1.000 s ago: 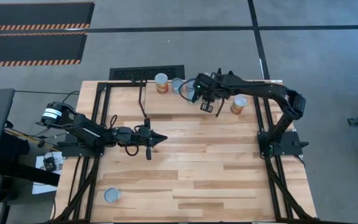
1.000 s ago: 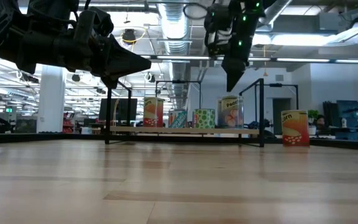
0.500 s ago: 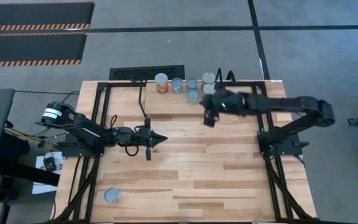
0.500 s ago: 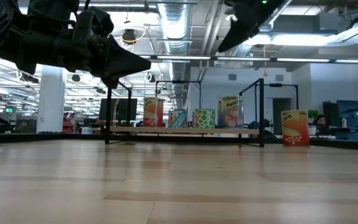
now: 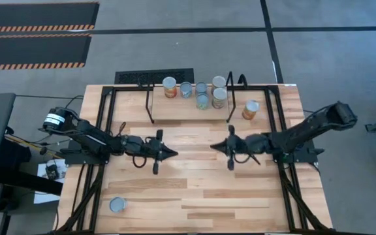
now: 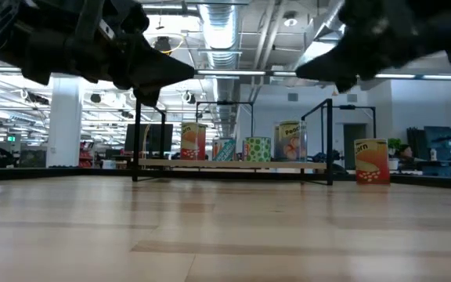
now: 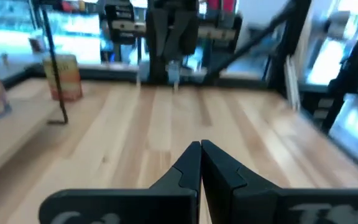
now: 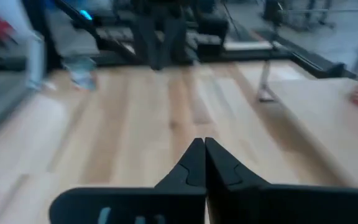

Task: Pick and place cans onto a shelf
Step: Put the canned oranges on the shelf

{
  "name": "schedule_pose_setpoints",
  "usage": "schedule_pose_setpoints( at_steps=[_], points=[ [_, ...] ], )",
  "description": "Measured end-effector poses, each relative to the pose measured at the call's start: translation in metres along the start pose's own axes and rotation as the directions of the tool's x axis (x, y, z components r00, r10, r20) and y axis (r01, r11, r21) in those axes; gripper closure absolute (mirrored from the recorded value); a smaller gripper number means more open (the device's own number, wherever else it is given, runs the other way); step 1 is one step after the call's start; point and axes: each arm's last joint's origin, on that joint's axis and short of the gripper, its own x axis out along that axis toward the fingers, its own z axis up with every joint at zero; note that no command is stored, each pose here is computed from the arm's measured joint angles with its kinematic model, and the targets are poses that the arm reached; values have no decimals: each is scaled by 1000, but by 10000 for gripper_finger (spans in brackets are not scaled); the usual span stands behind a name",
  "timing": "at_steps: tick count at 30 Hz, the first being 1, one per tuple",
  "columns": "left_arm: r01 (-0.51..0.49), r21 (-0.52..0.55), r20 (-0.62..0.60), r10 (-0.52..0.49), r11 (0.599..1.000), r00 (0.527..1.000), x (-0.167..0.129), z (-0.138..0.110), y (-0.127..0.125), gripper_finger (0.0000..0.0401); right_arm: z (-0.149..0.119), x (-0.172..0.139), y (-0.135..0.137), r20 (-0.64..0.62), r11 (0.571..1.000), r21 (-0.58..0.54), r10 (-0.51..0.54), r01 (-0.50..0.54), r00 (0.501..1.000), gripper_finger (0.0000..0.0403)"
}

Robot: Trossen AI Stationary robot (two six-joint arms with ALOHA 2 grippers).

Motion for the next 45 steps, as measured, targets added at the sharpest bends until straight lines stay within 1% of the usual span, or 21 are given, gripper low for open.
schedule_pose_setpoints(
  at_steps=[3, 6, 10, 12, 14, 15, 17, 19, 21, 23, 25, 28, 31, 33, 35, 37, 38, 39, 40, 43, 45],
  points=[
    [-44, 44, -104, 48, 998, 993, 11, 3, -15, 401, -24, -8, 6, 93, 998, 31, 54, -57, 994, 394],
    [-84, 96, -205, 103, 992, 973, 21, 11, -34, 401, -42, -16, 7, 149, 995, 27, 86, -91, 985, 393],
    [-133, 124, -322, 167, 983, 932, 29, 29, -61, 401, -55, -20, 2, 173, 997, -10, 80, -79, 982, 393],
    [-137, 112, -402, 171, 984, 899, 30, 40, -74, 401, -59, -18, 0, 172, 996, -43, 84, -77, 982, 393],
    [-160, 82, -479, 179, 984, 859, 28, 53, -87, 401, -61, -15, -4, 163, 989, -62, 142, -134, 976, 393],
    [-184, 64, -515, 190, 981, 836, 25, 59, -92, 401, -62, -13, -6, 155, 986, -42, 167, -162, 974, 393],
    [-240, 18, -576, 207, 971, 791, 18, 71, -103, 401, -63, -11, -10, 165, 983, -1, 183, -186, 969, 395],
    [-304, -31, -625, 219, 952, 749, 10, 82, -113, 401, -63, -8, -12, 181, 982, -9, 187, -188, 966, 397],
    [-370, -87, -664, 223, 925, 713, 0, 90, -122, 401, -63, -7, -14, 195, 981, -33, 196, -193, 961, 397],
    [-440, -148, -703, 218, 886, 677, -10, 94, -131, 401, -60, -6, -18, 234, 983, -45, 183, -177, 955, 394],
    [-502, -212, -749, 190, 839, 634, -21, 96, -140, 401, -60, -5, -22, 246, 985, -47, 173, -167, 954, 390],
    [-589, -291, -799, 147, 754, 583, -37, 91, -154, 395, -60, -3, -27, 255, 981, -53, 196, -189, 947, 388],
    [-661, -335, -851, 85, 671, 518, -51, 84, -170, 379, -59, -2, -31, 257, 982, -52, 188, -181, 948, 391],
    [-716, -327, -890, 55, 616, 453, -60, 76, -179, 365, -59, -2, -33, 258, 984, -51, 179, -172, 949, 393],
    [-758, -309, -923, 12, 574, 385, -67, 68, -190, 347, -59, -2, -34, 258, 983, -52, 182, -175, 949, 393],
    [-790, -265, -952, -19, 552, 305, -71, 59, -199, 328, -59, -1, -35, 258, 984, -51, 181, -173, 949, 391],
    [-802, -242, -962, -26, 546, 272, -73, 54, -203, 319, -59, -1, -35, 257, 984, -52, 181, -173, 949, 390],
    [-810, -225, -968, -29, 541, 250, -75, 50, -207, 309, -59, -1, -35, 257, 984, -51, 181, -173, 949, 389],
    [-817, -211, -972, -28, 537, 232, -76, 46, -210, 300, -59, -1, -35, 257, 983, -52, 181, -174, 949, 389],
    [-830, -176, -980, -14, 530, 199, -78, 36, -217, 276, -59, -1, -35, 257, 983, -52, 182, -175, 949, 390],
    [-833, -163, -982, -8, 528, 188, -79, 31, -220, 264, -59, -1, -35, 257, 983, -52, 182, -175, 949, 391]
  ],
)
